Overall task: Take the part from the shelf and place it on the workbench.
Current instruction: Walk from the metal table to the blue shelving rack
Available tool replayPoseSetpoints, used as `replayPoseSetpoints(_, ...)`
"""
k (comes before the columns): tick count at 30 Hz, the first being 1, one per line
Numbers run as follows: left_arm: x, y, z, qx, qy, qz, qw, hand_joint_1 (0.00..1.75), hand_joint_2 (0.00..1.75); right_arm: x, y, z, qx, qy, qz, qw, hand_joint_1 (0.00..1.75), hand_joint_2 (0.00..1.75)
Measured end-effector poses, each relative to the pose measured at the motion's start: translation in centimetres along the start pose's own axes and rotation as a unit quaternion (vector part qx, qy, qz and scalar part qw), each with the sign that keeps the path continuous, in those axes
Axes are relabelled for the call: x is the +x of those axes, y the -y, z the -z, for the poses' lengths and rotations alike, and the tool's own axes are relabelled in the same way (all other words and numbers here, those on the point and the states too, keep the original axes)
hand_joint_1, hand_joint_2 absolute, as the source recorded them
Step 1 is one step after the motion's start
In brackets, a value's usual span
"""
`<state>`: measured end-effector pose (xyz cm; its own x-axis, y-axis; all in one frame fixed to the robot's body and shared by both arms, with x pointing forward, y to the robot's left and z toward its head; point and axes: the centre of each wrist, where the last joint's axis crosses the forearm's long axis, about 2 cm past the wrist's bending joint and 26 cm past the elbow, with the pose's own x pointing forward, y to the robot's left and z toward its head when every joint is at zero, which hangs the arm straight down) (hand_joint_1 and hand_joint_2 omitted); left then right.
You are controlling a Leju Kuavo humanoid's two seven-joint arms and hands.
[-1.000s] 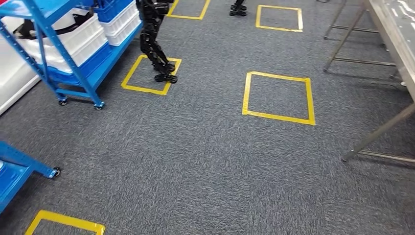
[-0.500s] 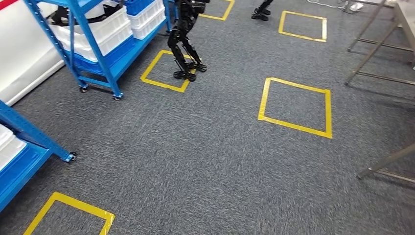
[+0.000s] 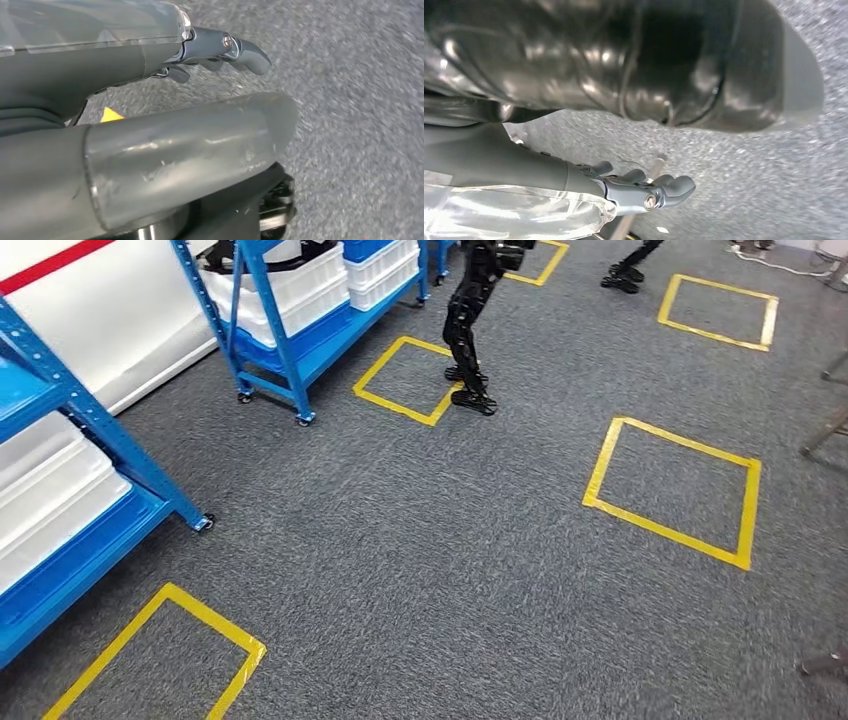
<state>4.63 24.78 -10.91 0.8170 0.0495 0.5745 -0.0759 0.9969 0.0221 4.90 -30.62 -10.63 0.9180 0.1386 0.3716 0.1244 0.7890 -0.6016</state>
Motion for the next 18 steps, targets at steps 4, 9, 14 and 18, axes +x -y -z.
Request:
replayPoseSetpoints(4, 0.19, 0.0, 0.1, 0.0, 0.0, 0.001, 1.0, 0.0, 0.0, 0.08, -0.02, 0.01, 0.001, 0.002, -0.001, 1.0, 0.0, 0.0)
replayPoseSetpoints(9, 0.11, -0.01, 0.06, 0.0, -0.001, 0.002, 1.0, 0.0, 0.0, 0.49, 0.0, 0.17, 0.0, 0.006, 0.0, 1.0, 0.0, 0.0)
replayPoseSetpoints(14, 0.24, 0.01, 0.13, 0.0, -0.001, 0.004, 1.0, 0.0, 0.0, 0.12, 0.03, 0.06, 0.0, 0.003, -0.002, 1.0, 0.0, 0.0)
replayPoseSetpoints(18, 0.19, 0.09, 0.09, -0.001, -0.002, 0.003, 1.0, 0.0, 0.0, 0.05, 0.1, 0.09, 0.0, 0.002, -0.002, 1.0, 0.0, 0.0)
